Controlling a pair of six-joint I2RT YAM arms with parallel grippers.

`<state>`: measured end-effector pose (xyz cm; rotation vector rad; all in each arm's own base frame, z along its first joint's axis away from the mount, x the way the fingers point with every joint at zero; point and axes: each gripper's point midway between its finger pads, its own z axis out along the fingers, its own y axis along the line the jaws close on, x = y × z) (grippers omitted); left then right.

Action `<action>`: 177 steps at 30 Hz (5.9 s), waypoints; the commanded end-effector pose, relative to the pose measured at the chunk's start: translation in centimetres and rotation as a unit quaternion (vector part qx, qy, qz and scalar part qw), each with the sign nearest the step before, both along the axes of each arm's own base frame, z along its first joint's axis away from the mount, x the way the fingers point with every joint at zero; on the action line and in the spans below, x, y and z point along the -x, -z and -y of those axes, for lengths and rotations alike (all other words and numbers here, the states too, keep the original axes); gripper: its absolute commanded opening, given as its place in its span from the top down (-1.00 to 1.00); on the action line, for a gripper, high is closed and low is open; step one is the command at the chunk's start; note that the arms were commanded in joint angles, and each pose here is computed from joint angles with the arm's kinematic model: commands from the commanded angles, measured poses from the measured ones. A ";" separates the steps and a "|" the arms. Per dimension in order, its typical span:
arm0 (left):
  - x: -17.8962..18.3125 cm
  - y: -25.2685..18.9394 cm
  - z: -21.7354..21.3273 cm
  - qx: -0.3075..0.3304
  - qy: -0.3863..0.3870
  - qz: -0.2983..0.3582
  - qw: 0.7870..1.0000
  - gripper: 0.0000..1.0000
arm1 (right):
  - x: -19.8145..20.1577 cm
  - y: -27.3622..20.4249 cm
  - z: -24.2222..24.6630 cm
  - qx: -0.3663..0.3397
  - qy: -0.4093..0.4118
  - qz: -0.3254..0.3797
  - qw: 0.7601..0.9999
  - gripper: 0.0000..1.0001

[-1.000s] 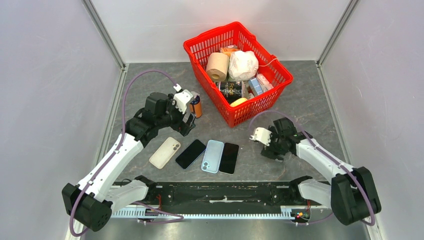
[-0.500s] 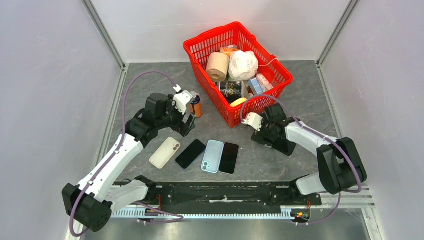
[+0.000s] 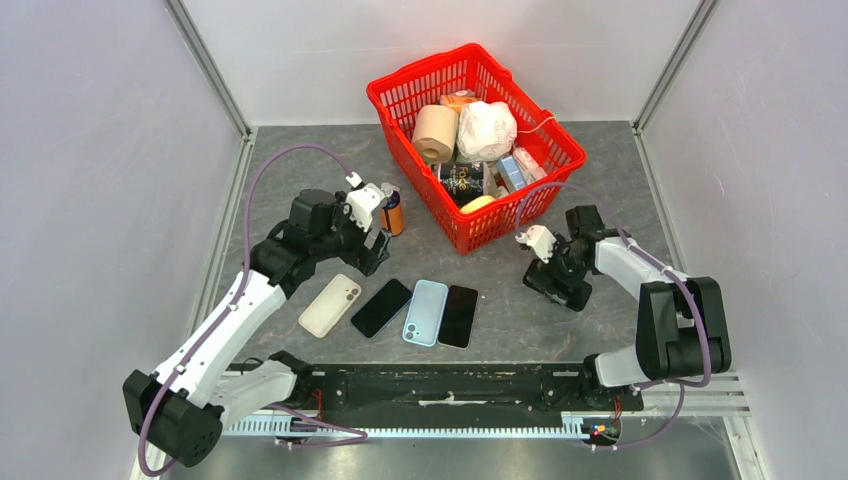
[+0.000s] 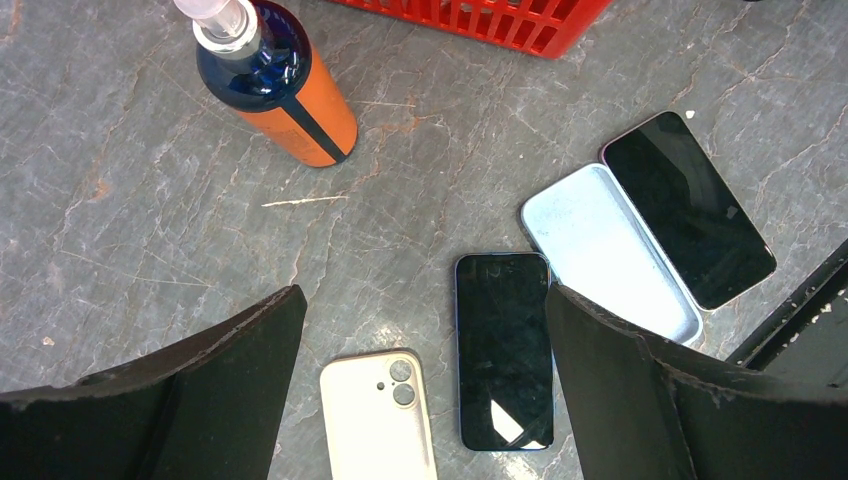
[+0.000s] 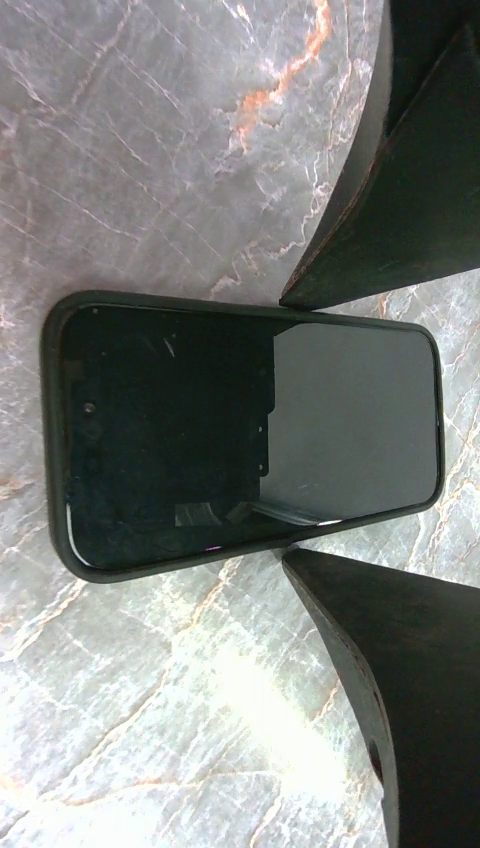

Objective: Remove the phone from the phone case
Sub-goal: Pick up the phone at the center of the board.

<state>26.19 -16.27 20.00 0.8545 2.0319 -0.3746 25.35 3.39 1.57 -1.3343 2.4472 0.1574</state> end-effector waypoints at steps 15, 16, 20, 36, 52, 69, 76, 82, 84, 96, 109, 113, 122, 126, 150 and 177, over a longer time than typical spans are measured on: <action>-0.2 -0.9 0.3 0.017 0.000 0.013 1.000 -0.92 | 2.6 1.8 0.8 -0.030 -0.011 -0.079 0.996 -0.94; -0.2 -0.9 0.3 0.017 -0.001 0.014 1.000 -0.92 | 2.6 1.8 0.7 -0.031 -0.011 -0.076 0.997 -0.93; -0.2 -0.8 0.3 0.016 -0.001 0.014 1.000 -0.92 | 2.7 2.0 0.6 -0.033 -0.006 -0.075 0.997 -0.95; -0.2 -0.9 0.1 0.016 -0.002 0.017 1.000 -0.93 | 2.5 2.6 0.8 -0.028 0.013 -0.090 0.996 -0.11; -0.6 -0.9 0.3 0.013 -0.002 0.016 1.000 -0.93 | 2.1 -1.5 -0.5 -0.067 0.023 -0.053 0.996 0.55; 0.0 -5.4 4.4 0.128 0.035 -0.031 0.991 -0.88 | 3.0 -12.0 -5.9 -0.144 -0.009 0.013 0.989 1.00; 0.1 -10.2 7.6 0.204 0.075 -0.065 0.974 -0.83 | 3.2 -18.0 -11.6 -0.166 -0.077 0.053 0.982 1.00; 0.6 -12.7 9.6 0.250 0.104 -0.106 0.957 -0.79 | 3.6 -22.9 -15.7 -0.205 -0.124 0.068 0.969 1.00; 1.1 -13.2 10.4 0.271 0.115 -0.133 0.946 -0.79 | 3.6 -24.5 -16.9 -0.215 -0.137 0.081 0.963 1.00; 1.2 -16.7 13.8 0.382 0.121 -0.276 0.874 -0.74 | 0.1 -30.4 -19.9 -0.191 -0.165 0.169 0.953 1.00; 0.6 -13.5 15.1 0.371 0.087 -0.341 0.859 -0.38 | -1.7 -31.1 -21.2 -0.176 -0.153 0.187 0.954 1.00; 0.7 -13.0 15.5 0.371 0.086 -0.352 0.855 -0.16 | -1.7 -31.2 -21.4 -0.177 -0.153 0.189 0.954 1.00; 1.0 -12.8 16.0 0.372 0.091 -0.363 0.850 0.36 | -1.8 -31.9 -21.9 -0.184 -0.151 0.194 0.952 1.00; 0.9 -13.0 16.3 0.376 0.099 -0.362 0.847 0.95 | -1.7 -32.1 -22.0 -0.187 -0.150 0.194 0.951 1.00; 4.4 -16.3 13.0 0.277 0.256 -0.158 0.912 0.96 | 0.1 -34.5 -21.3 -0.270 -0.117 0.174 0.940 -0.94; 8.7 -18.5 9.2 0.216 0.306 -0.019 0.927 0.95 | 5.3 -34.5 -23.8 -0.376 -0.200 0.011 0.905 -0.88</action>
